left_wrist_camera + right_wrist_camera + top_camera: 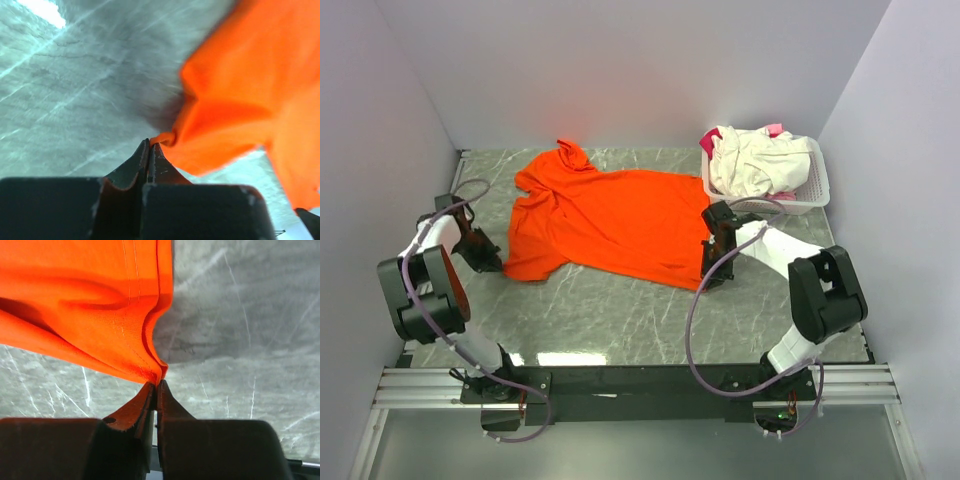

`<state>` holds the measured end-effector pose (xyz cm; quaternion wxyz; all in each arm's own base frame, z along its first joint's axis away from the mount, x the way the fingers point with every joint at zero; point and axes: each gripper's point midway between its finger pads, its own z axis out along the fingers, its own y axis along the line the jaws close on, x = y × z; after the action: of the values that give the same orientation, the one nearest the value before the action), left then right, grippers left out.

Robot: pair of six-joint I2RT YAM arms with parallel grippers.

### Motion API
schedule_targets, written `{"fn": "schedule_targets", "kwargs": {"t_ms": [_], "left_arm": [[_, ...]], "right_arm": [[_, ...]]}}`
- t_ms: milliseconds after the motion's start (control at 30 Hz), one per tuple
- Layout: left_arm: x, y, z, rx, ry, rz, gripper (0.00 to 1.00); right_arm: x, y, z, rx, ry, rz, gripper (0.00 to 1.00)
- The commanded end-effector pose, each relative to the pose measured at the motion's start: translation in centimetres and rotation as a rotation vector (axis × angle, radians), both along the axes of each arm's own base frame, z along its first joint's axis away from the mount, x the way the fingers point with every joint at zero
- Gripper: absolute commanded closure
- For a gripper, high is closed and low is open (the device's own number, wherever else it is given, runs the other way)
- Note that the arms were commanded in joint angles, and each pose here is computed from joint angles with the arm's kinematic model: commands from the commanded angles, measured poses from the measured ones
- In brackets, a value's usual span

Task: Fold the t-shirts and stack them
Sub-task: Fold the tshirt

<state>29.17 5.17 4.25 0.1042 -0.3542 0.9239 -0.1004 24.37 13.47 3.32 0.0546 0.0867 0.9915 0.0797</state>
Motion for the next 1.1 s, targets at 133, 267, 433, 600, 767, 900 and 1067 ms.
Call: {"fn": "schedule_targets", "kwargs": {"t_ms": [133, 267, 433, 600, 767, 900, 1067], "left_arm": [[0.6, 0.5, 7.4, 0.011, -0.172, 0.037, 0.99], [-0.8, 0.3, 9.6, 0.028, -0.222, 0.060, 0.99], [-3.5, 0.8, 9.7, 0.076, -0.198, 0.098, 0.99], [-5.4, 0.8, 9.4, 0.098, -0.200, 0.120, 0.99], [-6.7, 1.6, 9.6, 0.155, -0.187, 0.139, 0.99], [-7.5, 1.8, 9.4, 0.174, -0.175, 0.152, 0.99], [-7.3, 2.0, 9.9, 0.186, -0.203, 0.160, 0.99]], "right_arm": [[-2.2, 0.5, 1.0, -0.011, 0.002, 0.003, 1.00], [-2.9, 1.2, 0.8, -0.011, 0.014, 0.012, 1.00], [-3.3, 1.6, 0.9, -0.013, 0.017, 0.014, 1.00], [-4.0, 1.6, 0.9, -0.025, 0.035, 0.042, 1.00], [-4.6, 2.0, 1.0, -0.025, 0.050, 0.066, 1.00], [-5.5, 2.3, 1.1, -0.026, 0.058, 0.082, 1.00], [-6.8, 1.8, 1.1, -0.035, 0.070, 0.081, 1.00]]}}
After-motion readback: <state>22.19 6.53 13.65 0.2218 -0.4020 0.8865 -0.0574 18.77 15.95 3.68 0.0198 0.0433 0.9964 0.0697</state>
